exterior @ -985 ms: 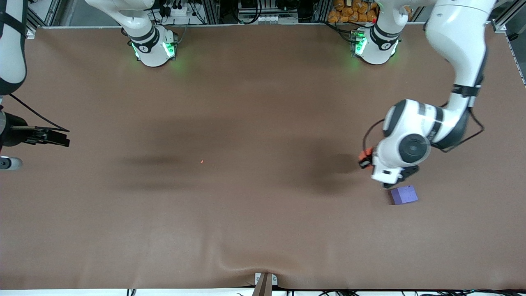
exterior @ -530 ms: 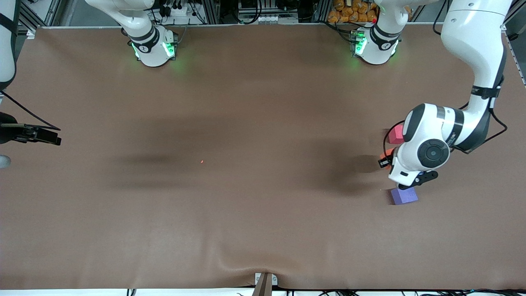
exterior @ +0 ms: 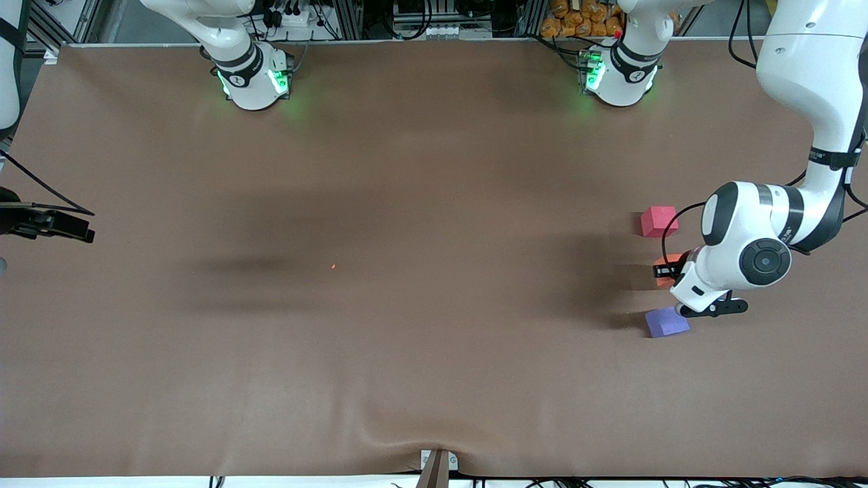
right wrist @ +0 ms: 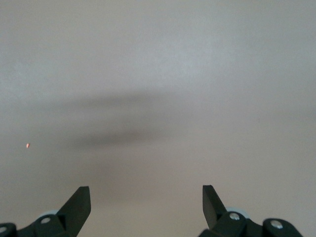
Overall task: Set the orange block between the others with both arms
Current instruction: 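Lower the orange cube between the pink and purple cubes, open left gripper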
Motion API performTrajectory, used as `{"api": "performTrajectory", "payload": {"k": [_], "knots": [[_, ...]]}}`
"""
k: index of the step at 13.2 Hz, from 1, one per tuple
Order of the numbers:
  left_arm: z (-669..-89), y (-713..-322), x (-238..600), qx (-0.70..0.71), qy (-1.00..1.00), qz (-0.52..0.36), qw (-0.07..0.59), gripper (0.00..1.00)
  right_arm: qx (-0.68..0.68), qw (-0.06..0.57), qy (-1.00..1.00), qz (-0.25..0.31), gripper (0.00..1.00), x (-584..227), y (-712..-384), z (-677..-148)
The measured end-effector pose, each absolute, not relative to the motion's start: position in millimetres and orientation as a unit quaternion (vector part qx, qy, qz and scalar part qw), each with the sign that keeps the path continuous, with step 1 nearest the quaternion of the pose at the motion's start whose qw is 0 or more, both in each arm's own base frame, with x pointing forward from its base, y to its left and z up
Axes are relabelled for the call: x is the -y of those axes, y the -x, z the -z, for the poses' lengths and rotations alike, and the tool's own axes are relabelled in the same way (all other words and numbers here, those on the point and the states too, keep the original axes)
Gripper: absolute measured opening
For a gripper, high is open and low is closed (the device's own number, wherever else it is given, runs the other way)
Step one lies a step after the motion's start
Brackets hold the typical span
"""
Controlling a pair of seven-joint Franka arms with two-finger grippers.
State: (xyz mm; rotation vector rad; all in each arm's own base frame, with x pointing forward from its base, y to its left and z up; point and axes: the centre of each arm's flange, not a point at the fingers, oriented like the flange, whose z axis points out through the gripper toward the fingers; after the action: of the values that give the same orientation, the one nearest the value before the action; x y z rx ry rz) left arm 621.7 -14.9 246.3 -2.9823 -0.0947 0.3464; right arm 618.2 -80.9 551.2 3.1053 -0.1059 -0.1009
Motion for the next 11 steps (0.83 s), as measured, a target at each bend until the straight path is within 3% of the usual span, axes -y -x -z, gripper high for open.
{"api": "performTrajectory", "payload": {"k": [11], "knots": [[-210.8, -614.5, 16.7, -0.012, 0.989, -0.136, 0.055, 0.55, 0.033, 0.015, -0.998, 0.048, 1.00, 80.9, -617.0, -532.3]]}}
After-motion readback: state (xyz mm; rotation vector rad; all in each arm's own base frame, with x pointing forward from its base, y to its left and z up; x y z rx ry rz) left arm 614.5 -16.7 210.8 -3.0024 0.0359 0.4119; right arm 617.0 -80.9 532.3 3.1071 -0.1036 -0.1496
